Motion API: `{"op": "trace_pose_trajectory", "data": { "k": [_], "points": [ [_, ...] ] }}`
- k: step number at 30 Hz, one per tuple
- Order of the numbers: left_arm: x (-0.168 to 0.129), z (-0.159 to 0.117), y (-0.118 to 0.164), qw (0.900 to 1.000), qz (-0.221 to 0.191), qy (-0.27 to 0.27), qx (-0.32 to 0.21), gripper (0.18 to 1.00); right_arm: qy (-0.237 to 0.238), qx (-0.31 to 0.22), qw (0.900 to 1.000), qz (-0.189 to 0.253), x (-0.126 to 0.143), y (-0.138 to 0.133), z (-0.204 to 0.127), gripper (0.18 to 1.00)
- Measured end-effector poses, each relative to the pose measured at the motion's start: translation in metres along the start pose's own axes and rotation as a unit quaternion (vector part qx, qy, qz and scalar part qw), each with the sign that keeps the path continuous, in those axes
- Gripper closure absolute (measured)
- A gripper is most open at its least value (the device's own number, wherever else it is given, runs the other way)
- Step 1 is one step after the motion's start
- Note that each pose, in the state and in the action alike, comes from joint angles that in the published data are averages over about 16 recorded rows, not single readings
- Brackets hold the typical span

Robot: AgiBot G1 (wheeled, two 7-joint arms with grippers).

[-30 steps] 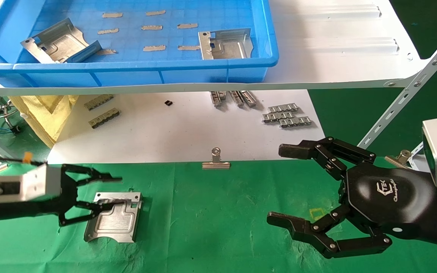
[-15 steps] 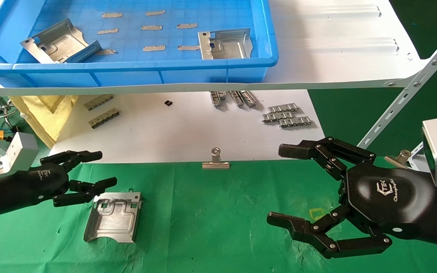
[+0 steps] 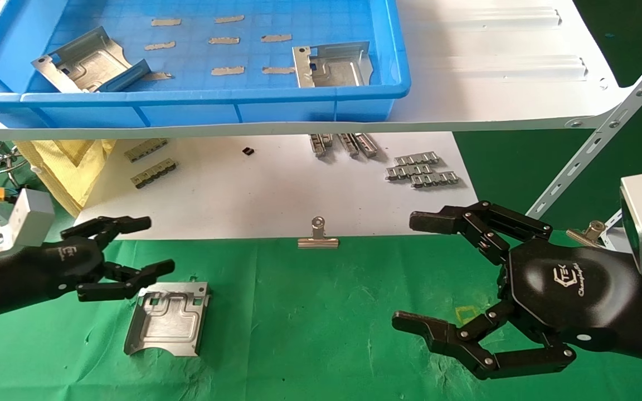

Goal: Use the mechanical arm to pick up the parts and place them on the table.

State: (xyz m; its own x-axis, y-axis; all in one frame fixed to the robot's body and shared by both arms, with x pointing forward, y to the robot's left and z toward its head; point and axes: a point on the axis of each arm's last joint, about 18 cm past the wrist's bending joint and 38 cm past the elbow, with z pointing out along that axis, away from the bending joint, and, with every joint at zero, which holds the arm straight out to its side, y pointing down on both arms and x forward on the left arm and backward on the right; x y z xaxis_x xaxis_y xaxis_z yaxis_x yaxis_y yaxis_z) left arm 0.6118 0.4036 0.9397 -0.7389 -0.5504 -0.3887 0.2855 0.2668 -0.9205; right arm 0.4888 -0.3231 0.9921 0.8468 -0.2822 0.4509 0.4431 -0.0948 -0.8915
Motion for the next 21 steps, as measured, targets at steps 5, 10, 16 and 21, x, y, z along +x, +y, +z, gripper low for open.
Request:
{"op": "trace_pose_trajectory", "data": {
  "k": [5,10,16,21],
  "points": [
    [0.007,0.004,-0.010,0.9997,0.003,0.016,0.018,0.193,0.000,0.000,1.000,0.000,0.000,0.000,0.000,0.178],
    [0.016,0.007,-0.021,0.9989,0.006,0.033,0.034,0.184,0.000,0.000,1.000,0.000,0.000,0.000,0.000,0.178],
    [0.028,0.009,-0.035,0.9971,0.011,0.053,0.053,0.184,0.000,0.000,1.000,0.000,0.000,0.000,0.000,0.178],
    [0.039,0.009,-0.047,0.9952,0.015,0.071,0.066,0.184,0.000,0.000,1.000,0.000,0.000,0.000,0.000,0.178]
  ]
}}
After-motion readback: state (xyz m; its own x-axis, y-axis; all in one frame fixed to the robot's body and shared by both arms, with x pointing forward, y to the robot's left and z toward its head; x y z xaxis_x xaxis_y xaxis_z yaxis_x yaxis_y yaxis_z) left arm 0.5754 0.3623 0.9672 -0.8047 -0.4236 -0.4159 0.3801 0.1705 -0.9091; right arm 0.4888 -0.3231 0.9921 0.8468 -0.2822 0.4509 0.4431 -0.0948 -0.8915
